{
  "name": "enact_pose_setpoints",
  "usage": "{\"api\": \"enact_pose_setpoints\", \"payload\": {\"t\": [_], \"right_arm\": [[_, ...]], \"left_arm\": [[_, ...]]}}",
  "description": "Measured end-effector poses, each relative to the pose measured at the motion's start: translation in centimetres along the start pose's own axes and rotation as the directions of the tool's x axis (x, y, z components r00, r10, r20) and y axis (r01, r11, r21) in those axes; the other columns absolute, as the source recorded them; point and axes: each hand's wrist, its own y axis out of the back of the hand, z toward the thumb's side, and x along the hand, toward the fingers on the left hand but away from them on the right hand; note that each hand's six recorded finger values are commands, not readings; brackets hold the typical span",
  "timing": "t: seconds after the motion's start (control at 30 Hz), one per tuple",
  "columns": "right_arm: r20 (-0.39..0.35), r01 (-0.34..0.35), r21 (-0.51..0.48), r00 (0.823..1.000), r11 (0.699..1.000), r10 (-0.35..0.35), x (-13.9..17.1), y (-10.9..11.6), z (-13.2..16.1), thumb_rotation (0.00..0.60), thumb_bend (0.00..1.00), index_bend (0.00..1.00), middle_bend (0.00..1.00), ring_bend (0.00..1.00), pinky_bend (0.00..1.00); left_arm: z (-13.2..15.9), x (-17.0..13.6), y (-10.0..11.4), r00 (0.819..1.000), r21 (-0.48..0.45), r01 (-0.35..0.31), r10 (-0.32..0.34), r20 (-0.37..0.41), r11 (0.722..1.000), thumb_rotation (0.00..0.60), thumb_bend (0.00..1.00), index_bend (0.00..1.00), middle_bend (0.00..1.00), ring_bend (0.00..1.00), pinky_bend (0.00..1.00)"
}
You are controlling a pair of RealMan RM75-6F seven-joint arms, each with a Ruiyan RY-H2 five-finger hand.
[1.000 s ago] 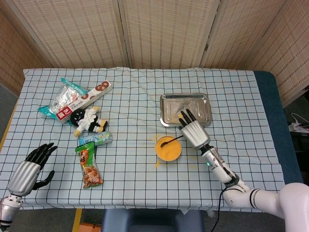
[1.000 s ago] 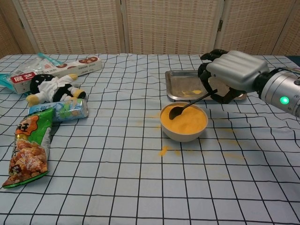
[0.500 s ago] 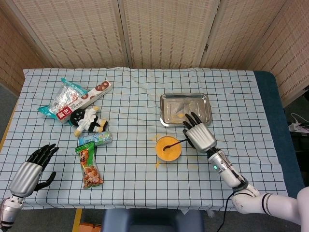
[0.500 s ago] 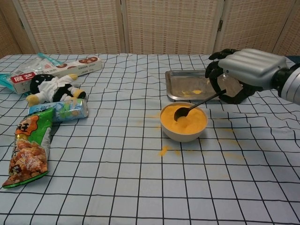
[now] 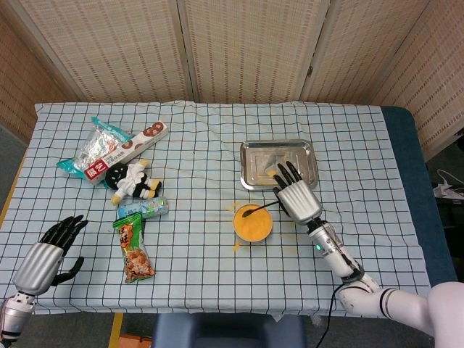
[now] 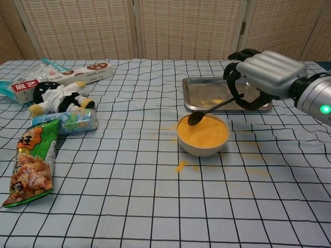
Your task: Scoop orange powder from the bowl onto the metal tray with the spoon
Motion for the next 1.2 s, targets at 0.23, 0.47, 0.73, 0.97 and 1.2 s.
{"api": "enact_pose_setpoints", "payload": {"t": [0.23, 0.47, 0.73, 0.97, 1.2], "right_arm": [[-0.026, -0.032, 0.025, 0.999, 0.999, 0.033, 0.2, -0.7, 0.3, 0.600, 0.37, 1.00, 0.25, 0.00, 0.05], [-0.055, -0.083, 0.036, 0.995, 0.996, 0.085, 1.6, -0.9, 0.1, 0.600, 0.37, 1.00, 0.25, 0.00, 0.05], [-0.042, -0.088, -0.034, 0.995, 0.996, 0.087, 2.6, 0.0, -0.3, 0.600, 0.37, 1.00, 0.25, 0.00, 0.05], [-0.029, -0.053, -0.099, 0.998, 0.994, 0.051, 2.9, 0.9, -0.6, 0.600, 0.37, 1.00, 0.25, 0.00, 0.05], [-0.017, -0.011, -0.138, 1.000, 0.990, 0.008, 3.3, 1.3, -0.8, 0.600, 0.37, 1.00, 0.25, 0.00, 0.05]], "left_arm": [[0.0, 0.0, -0.1, 1.000, 0.001, 0.003, -0.003, 0.000, 1.000, 0.600, 0.44, 0.00, 0.00, 0.00, 0.15], [0.1, -0.1, -0.1, 1.000, 0.004, 0.003, -0.003, 0.004, 1.000, 0.600, 0.44, 0.00, 0.00, 0.00, 0.15], [0.3, -0.1, -0.2, 1.000, 0.007, 0.004, -0.004, 0.009, 1.000, 0.600, 0.44, 0.00, 0.00, 0.00, 0.15], [0.4, -0.2, -0.1, 1.000, 0.008, -0.001, 0.001, 0.012, 1.000, 0.600, 0.45, 0.00, 0.00, 0.00, 0.15], [0.5, -0.3, -0.1, 1.000, 0.008, -0.003, 0.003, 0.014, 1.000, 0.600, 0.44, 0.00, 0.00, 0.00, 0.15]]}}
